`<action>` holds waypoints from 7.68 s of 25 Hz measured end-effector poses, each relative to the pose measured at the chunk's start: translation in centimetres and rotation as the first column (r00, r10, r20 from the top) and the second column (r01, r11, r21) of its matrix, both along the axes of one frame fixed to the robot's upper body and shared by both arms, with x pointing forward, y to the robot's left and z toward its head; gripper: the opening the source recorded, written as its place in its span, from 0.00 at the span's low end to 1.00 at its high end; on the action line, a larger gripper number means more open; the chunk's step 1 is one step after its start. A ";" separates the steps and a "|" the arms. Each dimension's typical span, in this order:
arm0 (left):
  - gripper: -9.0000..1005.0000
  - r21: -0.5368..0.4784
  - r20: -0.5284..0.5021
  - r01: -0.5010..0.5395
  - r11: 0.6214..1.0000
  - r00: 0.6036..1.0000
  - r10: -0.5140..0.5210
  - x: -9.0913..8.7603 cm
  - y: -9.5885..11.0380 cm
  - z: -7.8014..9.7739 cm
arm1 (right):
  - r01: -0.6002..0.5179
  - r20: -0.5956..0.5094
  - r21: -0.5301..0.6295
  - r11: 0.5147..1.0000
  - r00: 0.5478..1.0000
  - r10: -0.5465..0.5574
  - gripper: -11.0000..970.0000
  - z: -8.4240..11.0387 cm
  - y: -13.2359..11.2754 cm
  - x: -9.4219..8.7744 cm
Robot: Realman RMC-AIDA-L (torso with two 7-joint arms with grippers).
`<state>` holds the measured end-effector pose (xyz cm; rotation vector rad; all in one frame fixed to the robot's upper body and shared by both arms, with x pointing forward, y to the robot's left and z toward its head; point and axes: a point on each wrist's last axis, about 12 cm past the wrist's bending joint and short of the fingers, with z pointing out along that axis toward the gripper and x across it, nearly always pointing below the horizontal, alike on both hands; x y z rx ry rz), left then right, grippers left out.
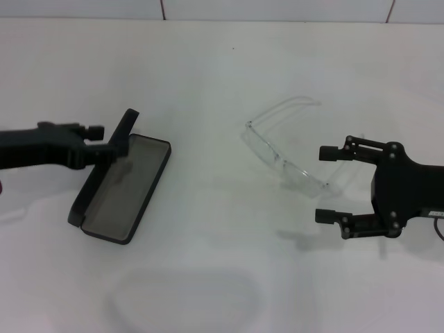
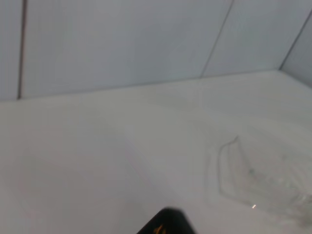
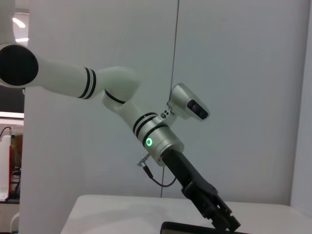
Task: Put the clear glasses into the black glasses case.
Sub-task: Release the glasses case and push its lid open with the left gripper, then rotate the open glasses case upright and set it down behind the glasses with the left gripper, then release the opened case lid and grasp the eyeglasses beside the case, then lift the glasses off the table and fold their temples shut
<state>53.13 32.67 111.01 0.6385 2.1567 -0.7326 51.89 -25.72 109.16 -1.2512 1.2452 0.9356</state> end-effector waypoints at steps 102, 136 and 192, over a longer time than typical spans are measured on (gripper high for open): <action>0.49 0.114 0.456 0.471 0.875 0.757 -0.467 4.2 -13.8 2.5 | 0.195 -0.299 -0.722 0.664 0.777 -0.554 0.86 9.2 10.6 10.8; 0.49 0.156 0.444 0.499 0.852 0.735 -0.512 4.5 -14.6 1.8 | 0.206 -0.268 -0.799 0.565 0.719 -0.641 0.22 4.1 11.4 10.2; 0.49 -0.222 0.537 0.667 0.712 0.693 -0.481 3.6 -14.5 5.4 | -0.105 0.175 -0.103 0.989 0.977 0.122 0.14 2.7 3.9 1.5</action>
